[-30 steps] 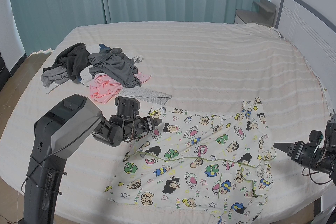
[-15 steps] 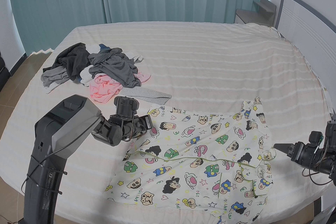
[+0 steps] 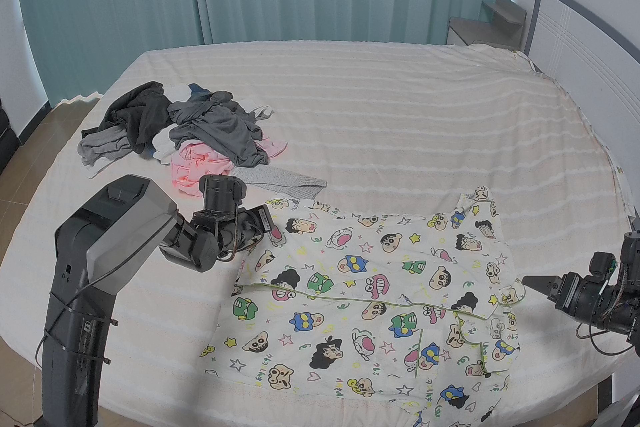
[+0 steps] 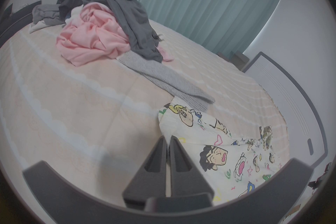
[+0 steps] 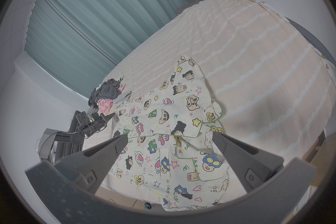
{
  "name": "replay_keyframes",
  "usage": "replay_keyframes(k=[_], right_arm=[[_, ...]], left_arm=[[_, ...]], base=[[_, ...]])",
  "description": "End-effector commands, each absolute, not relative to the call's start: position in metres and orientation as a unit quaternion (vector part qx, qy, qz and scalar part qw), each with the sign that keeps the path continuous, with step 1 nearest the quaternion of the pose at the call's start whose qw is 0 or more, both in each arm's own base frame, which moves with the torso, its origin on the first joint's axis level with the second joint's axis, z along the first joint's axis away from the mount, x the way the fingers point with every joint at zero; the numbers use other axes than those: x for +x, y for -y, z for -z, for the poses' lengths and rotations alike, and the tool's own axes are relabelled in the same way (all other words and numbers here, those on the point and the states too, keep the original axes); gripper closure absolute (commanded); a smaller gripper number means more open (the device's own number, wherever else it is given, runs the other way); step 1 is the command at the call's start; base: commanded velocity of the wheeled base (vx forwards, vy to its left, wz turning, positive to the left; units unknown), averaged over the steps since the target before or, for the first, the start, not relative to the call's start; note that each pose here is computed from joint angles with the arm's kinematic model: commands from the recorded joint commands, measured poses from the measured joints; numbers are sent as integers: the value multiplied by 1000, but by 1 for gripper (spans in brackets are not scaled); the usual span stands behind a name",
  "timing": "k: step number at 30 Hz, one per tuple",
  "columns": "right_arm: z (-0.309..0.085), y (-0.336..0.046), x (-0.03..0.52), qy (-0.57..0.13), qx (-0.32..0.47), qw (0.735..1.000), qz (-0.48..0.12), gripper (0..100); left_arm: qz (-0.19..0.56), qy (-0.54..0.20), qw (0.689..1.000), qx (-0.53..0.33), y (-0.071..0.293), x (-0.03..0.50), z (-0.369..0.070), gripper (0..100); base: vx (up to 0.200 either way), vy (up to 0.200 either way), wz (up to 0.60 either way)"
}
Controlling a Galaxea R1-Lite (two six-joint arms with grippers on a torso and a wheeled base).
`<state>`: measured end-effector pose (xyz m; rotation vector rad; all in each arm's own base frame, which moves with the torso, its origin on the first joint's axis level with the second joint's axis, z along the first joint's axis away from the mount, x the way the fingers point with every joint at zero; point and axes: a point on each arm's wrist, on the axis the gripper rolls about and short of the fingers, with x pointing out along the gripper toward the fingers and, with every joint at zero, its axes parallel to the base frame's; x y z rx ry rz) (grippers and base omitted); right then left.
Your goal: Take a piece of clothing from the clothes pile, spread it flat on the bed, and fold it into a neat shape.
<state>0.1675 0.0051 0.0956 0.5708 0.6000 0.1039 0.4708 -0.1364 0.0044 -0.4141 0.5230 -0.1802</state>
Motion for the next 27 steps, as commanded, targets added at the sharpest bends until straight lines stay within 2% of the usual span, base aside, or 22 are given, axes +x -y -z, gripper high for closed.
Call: replay_keyframes(k=[1, 17, 27], right_arm=[[-96, -5, 167, -291, 277, 914, -50, 0], [-97, -5, 164, -286, 277, 916, -52, 0], [-98, -5, 168, -287, 275, 916, -53, 0]], left_arm=[[80, -244, 944, -206, 130, 473, -10, 100], [53, -232, 948, -211, 108, 479, -11, 100], [54, -230, 948, -212, 108, 479, -12, 100]], base=[[0, 0, 0], [0, 0, 0], [0, 0, 0]])
